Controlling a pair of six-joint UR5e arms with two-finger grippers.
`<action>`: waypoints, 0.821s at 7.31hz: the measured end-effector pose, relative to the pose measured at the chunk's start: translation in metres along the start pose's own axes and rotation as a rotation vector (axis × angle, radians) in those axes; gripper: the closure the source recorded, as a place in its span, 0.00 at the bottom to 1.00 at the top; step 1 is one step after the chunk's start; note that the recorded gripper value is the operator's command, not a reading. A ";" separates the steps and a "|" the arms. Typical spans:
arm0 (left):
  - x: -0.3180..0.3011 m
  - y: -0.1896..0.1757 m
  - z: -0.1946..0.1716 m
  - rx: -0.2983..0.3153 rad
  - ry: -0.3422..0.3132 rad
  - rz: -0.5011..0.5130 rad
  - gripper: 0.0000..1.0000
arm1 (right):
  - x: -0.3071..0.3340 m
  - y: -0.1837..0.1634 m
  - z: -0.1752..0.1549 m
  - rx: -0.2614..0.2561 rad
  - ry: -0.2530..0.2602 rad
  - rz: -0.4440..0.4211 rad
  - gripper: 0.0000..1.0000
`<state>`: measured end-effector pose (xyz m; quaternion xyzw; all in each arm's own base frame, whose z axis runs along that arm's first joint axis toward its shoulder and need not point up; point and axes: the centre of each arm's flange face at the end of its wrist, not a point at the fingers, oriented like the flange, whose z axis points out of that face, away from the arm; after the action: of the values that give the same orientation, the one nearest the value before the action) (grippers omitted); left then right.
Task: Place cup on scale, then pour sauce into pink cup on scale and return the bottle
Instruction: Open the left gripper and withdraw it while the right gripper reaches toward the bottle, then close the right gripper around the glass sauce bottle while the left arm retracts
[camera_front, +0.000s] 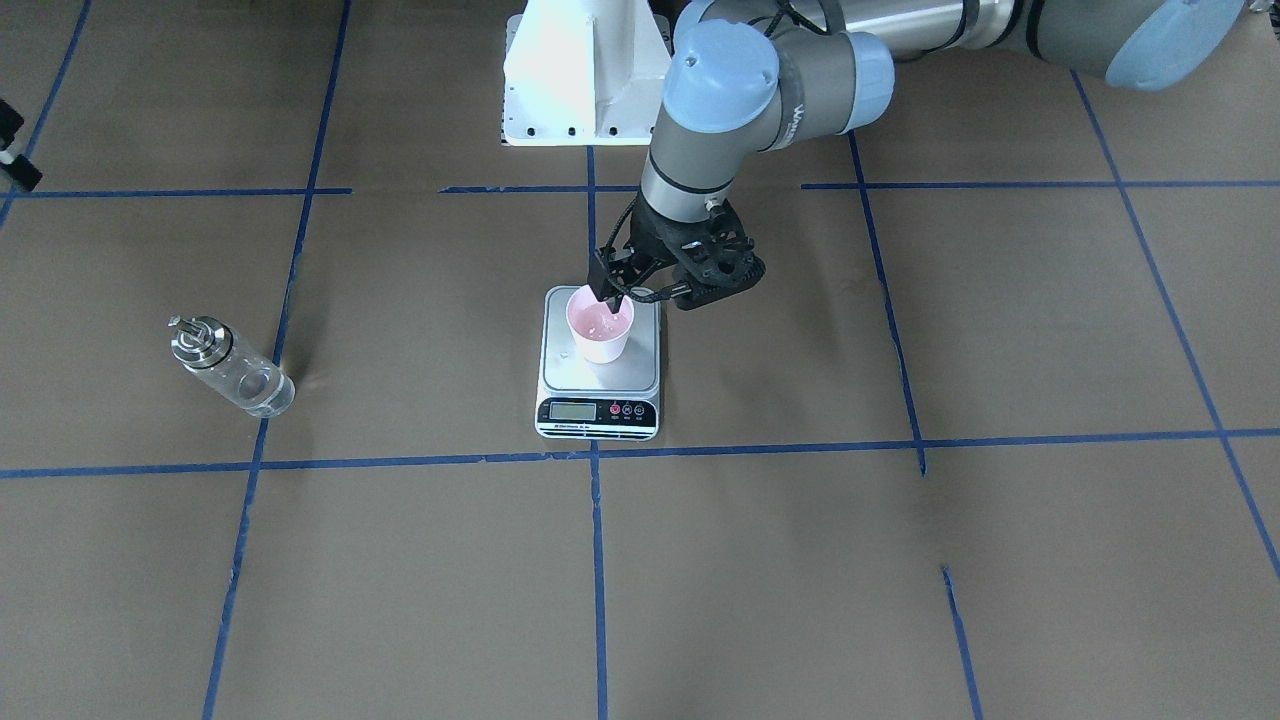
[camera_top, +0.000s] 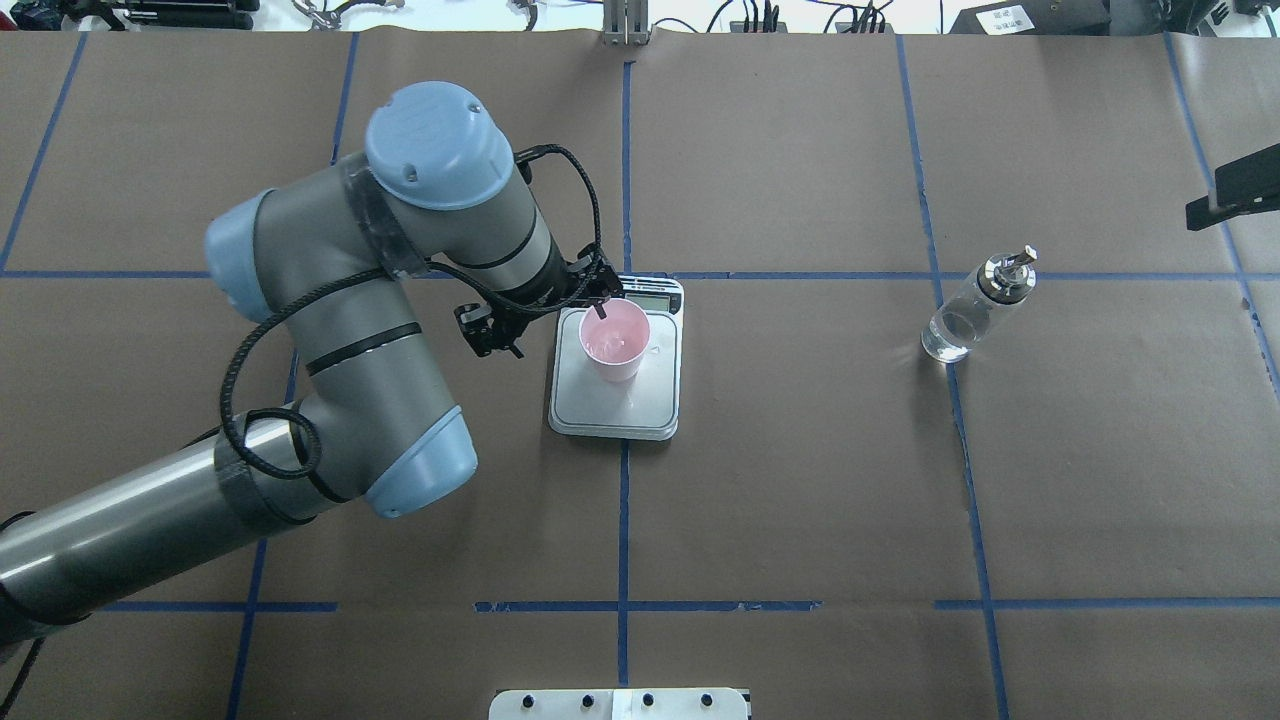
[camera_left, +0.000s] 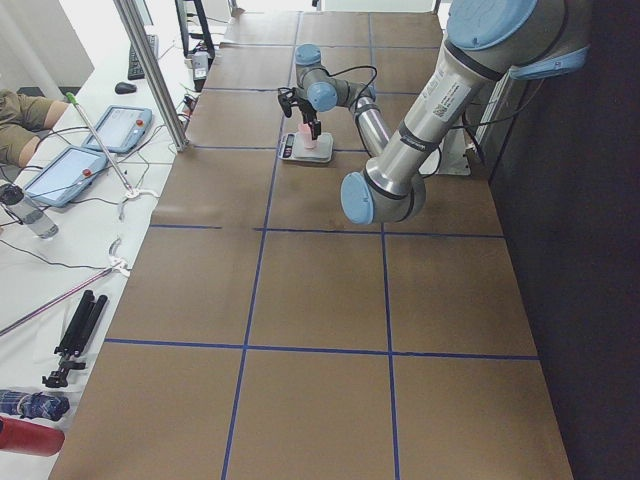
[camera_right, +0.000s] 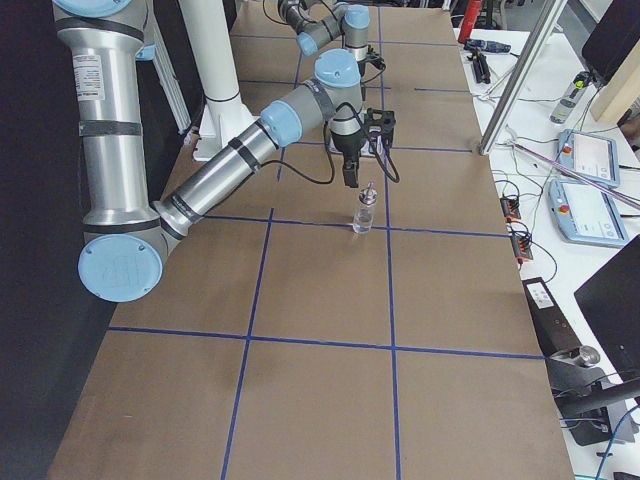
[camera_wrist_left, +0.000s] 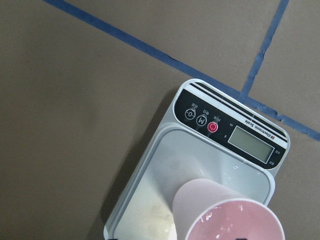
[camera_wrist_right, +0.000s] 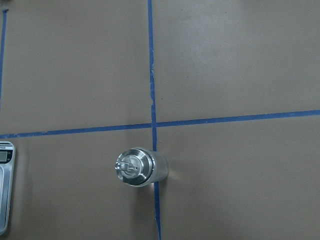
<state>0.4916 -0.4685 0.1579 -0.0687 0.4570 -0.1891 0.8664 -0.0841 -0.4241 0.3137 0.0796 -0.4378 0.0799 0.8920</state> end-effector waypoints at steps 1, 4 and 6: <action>-0.026 -0.006 -0.021 0.018 0.017 0.031 0.00 | -0.029 0.019 0.016 0.025 0.026 0.011 0.00; -0.094 -0.030 -0.109 0.101 0.010 0.185 0.00 | -0.074 0.077 0.082 0.156 0.065 0.021 0.00; -0.119 -0.040 -0.126 0.126 -0.015 0.228 0.00 | -0.046 0.110 0.113 0.267 0.019 -0.047 0.00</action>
<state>0.3173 -0.4518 0.1885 0.0368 0.4426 -0.1172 0.8883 -0.2222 -0.3443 0.3535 0.2069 -0.4128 0.1174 0.8792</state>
